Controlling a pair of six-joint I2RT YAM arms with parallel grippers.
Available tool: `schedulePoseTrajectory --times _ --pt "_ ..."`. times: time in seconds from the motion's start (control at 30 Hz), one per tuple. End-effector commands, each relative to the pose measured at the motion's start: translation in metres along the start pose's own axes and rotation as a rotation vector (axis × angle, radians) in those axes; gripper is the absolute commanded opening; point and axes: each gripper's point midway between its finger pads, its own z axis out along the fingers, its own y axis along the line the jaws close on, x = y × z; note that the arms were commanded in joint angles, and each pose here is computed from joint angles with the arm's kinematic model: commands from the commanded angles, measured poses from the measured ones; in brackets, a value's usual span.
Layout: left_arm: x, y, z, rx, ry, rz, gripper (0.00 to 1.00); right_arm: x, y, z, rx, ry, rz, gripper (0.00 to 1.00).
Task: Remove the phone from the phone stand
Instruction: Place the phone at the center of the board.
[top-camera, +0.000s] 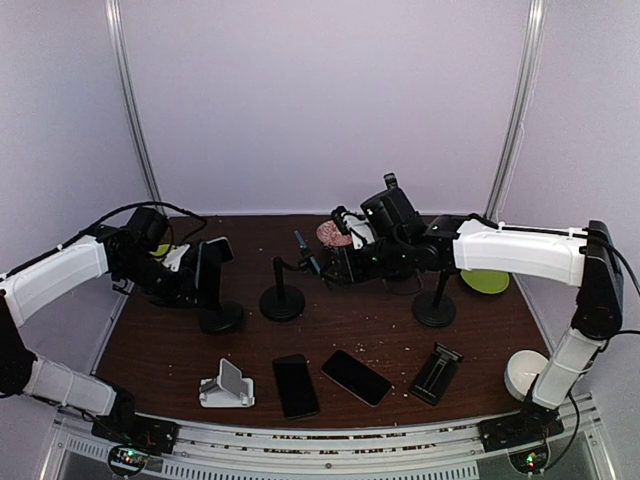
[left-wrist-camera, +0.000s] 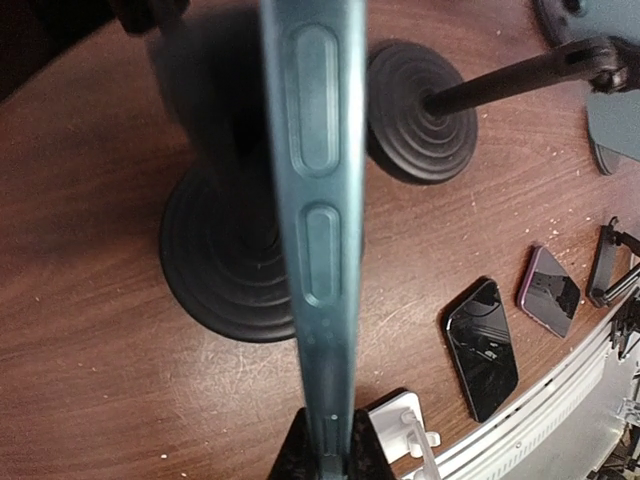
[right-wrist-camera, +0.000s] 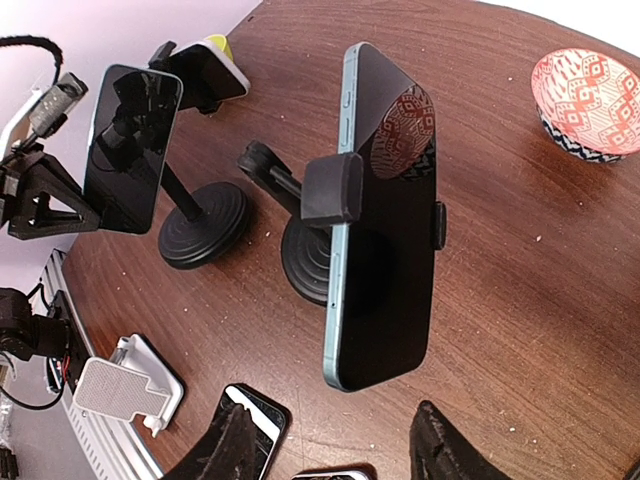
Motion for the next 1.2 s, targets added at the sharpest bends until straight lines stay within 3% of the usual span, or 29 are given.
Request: schedulePoseTrajectory --times 0.0,0.8,1.17 --pt "-0.017 -0.004 0.005 0.042 -0.065 -0.002 0.00 -0.010 0.002 0.002 -0.014 -0.019 -0.012 0.54" --pt "0.013 -0.017 0.017 0.104 -0.016 0.050 0.00 -0.010 0.007 0.003 -0.050 -0.019 0.001 0.54" --pt "0.015 -0.047 0.025 0.182 0.016 0.104 0.00 -0.008 0.007 -0.001 -0.052 -0.015 0.004 0.54"
